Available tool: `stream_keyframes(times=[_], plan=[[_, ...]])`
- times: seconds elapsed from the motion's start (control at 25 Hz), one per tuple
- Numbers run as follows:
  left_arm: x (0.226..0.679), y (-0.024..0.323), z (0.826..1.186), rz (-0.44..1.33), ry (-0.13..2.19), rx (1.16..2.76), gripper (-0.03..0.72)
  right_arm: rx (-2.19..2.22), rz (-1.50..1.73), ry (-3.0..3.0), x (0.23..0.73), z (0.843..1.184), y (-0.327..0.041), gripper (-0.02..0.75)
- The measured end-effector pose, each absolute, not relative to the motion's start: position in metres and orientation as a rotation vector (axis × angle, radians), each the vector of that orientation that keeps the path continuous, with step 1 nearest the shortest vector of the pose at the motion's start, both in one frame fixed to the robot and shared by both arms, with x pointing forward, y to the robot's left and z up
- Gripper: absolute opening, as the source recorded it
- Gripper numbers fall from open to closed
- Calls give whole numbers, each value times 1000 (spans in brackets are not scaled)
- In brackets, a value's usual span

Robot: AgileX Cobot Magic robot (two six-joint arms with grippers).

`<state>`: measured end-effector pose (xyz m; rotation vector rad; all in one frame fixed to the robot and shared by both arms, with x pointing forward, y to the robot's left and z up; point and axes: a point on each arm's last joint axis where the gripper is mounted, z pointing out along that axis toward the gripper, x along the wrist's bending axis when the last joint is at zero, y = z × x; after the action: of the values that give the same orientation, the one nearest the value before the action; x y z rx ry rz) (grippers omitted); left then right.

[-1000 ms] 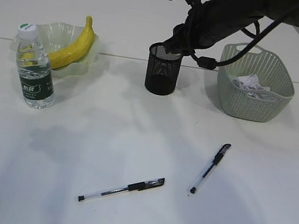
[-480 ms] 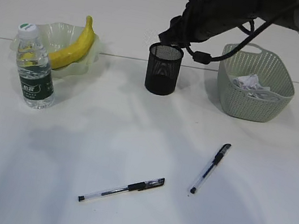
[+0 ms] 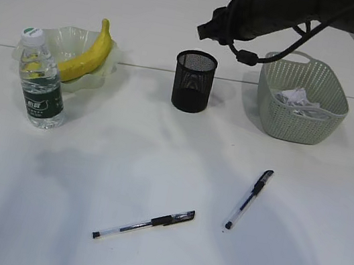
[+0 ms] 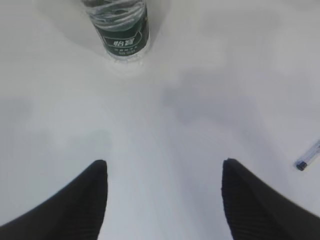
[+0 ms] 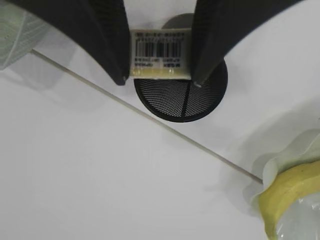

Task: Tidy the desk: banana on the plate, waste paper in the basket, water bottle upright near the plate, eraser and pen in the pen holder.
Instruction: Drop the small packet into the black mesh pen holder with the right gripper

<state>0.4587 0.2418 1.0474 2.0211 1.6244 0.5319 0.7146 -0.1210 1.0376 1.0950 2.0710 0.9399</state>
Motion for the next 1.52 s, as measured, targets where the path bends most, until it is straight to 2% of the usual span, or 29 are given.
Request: stream_keyframes(times=[0.56,1.0,1.52], plan=[[459,242,1048,538,1619,2018,502,1115,966,2041,748,1008,-112,269],[461,242,1049,555,1605,2009,500,1168,948,2082,760,971,-107,269],[461,242,1049,574,1594,2022,498,1184,939,2097,761,959,-106,269]])
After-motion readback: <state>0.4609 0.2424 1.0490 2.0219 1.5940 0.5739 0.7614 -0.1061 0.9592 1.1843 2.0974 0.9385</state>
